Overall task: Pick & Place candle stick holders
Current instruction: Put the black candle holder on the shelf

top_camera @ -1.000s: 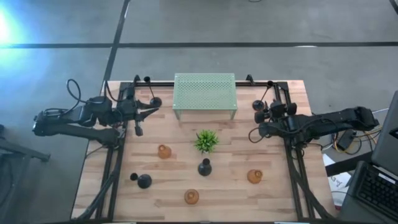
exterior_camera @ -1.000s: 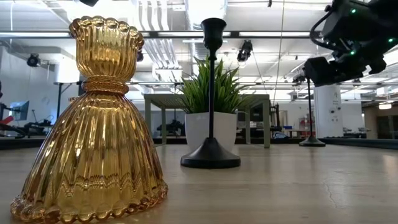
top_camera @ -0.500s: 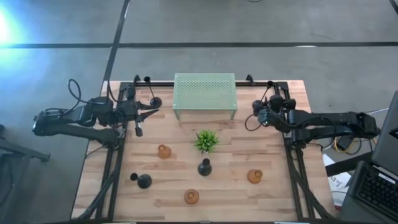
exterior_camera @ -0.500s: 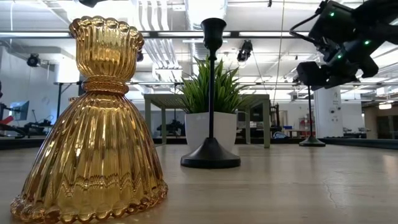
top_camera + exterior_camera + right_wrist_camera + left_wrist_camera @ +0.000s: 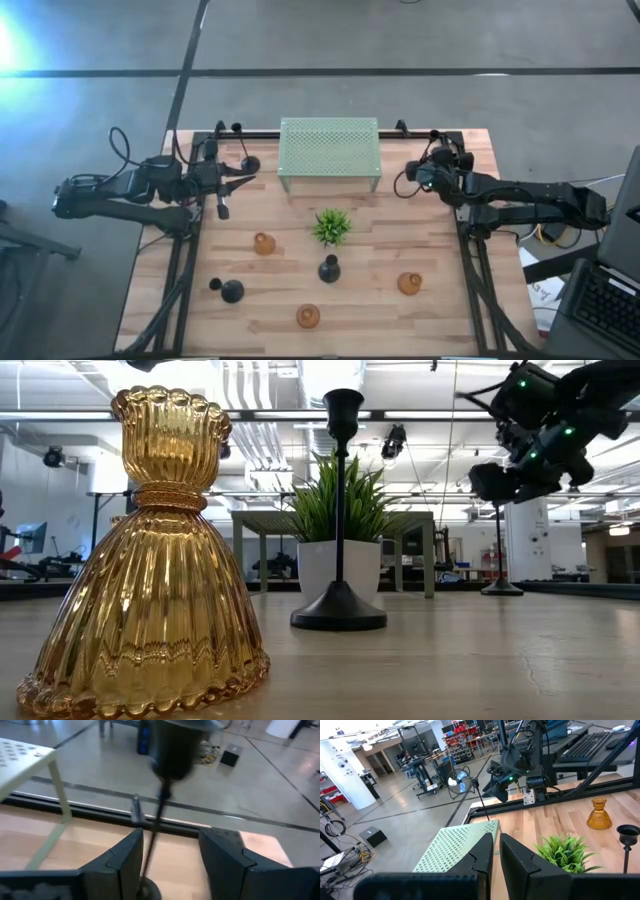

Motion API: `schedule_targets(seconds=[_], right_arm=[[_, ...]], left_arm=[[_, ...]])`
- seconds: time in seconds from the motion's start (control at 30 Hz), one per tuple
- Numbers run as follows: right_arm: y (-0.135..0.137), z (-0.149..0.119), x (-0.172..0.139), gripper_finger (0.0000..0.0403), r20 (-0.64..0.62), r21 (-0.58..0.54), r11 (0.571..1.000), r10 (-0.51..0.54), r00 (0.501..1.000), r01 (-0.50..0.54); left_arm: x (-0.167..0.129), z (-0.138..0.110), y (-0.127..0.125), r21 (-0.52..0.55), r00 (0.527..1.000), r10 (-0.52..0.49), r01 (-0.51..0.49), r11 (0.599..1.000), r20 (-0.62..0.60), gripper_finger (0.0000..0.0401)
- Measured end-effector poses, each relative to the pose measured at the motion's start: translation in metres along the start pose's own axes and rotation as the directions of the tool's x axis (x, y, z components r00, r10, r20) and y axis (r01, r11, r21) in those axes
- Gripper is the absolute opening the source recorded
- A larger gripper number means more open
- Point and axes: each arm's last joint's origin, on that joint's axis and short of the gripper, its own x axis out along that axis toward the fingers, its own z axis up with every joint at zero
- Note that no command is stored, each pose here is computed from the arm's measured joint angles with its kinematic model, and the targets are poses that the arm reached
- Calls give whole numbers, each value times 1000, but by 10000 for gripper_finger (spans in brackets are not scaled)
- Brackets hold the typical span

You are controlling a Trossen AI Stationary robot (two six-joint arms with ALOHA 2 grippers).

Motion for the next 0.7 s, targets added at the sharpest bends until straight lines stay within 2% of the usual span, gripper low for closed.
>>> schedule_targets(seconds=[0.33, 0.47, 0.57, 0.7], right_arm=[[-9, -2, 28, 187, -29, 46, 999, 28, 999, -26], [-8, -3, 32, 175, 12, 36, 997, 74, 997, -75], [-7, -5, 33, 139, 44, 33, 996, 85, 995, -87], [-7, -6, 33, 52, 38, 1, 995, 103, 994, -103]], left_arm=[[0, 0, 0, -2, 1000, 0, 0, 1000, 1, 37], [-1, 0, 0, -3, 1000, 1, -1, 1000, 3, 37], [-1, 0, 0, -4, 1000, 1, -1, 1000, 4, 37], [-2, 0, 1, -6, 1000, 2, -2, 1000, 7, 37]])
